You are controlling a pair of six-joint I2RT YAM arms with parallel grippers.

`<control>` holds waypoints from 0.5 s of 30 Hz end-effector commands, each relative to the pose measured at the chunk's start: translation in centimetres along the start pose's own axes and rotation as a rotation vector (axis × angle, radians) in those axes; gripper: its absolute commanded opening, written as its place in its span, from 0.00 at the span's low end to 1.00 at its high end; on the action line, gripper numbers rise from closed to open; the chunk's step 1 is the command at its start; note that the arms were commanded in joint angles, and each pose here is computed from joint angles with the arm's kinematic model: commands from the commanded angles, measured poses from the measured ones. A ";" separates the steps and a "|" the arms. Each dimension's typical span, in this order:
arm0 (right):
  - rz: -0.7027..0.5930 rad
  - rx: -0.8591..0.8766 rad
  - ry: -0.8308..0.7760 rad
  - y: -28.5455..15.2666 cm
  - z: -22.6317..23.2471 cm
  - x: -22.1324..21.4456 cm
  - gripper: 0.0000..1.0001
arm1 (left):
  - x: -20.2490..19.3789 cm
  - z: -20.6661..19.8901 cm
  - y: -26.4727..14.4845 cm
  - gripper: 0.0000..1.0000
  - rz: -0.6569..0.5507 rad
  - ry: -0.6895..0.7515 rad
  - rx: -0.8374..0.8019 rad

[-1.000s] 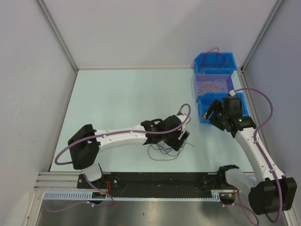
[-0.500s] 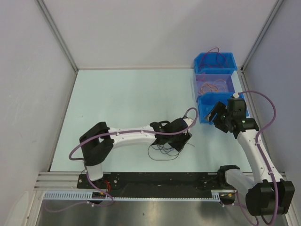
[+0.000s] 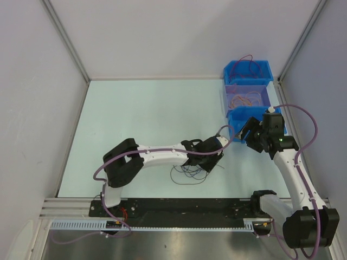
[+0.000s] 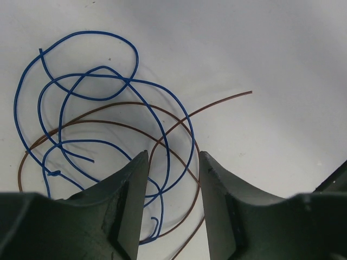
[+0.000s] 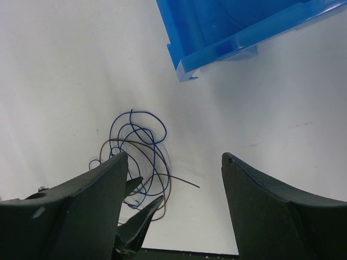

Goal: Untangle the cables

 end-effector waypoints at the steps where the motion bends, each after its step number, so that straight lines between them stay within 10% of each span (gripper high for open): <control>1: -0.019 0.023 -0.014 -0.3 0.2 0.3 0.74 | 1.7 -0.5 0.3 0.45 -0.053 0.018 0.014; 8: -0.011 0.028 -0.015 -0.1 0.2 0.3 0.74 | 1.5 -0.1 0.9 0.29 -0.049 0.018 0.046; 11: -0.009 0.028 -0.015 -0.1 0.3 0.3 0.74 | 1.7 0.1 1.0 0.00 -0.053 0.022 0.068; 15: -0.006 0.037 -0.012 -0.2 0.4 0.2 0.74 | 3.8 -0.4 -1.5 0.00 -0.098 0.028 0.064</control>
Point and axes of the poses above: each gripper's point midway between its finger pads, its own y axis out along the fingers, its own z axis along the line the jaws close on, x = y × z, the point moved 5 cm from there along -y, back along the fingers, and after that the axes turned 7 degrees about -y, right-handed, at the moved point
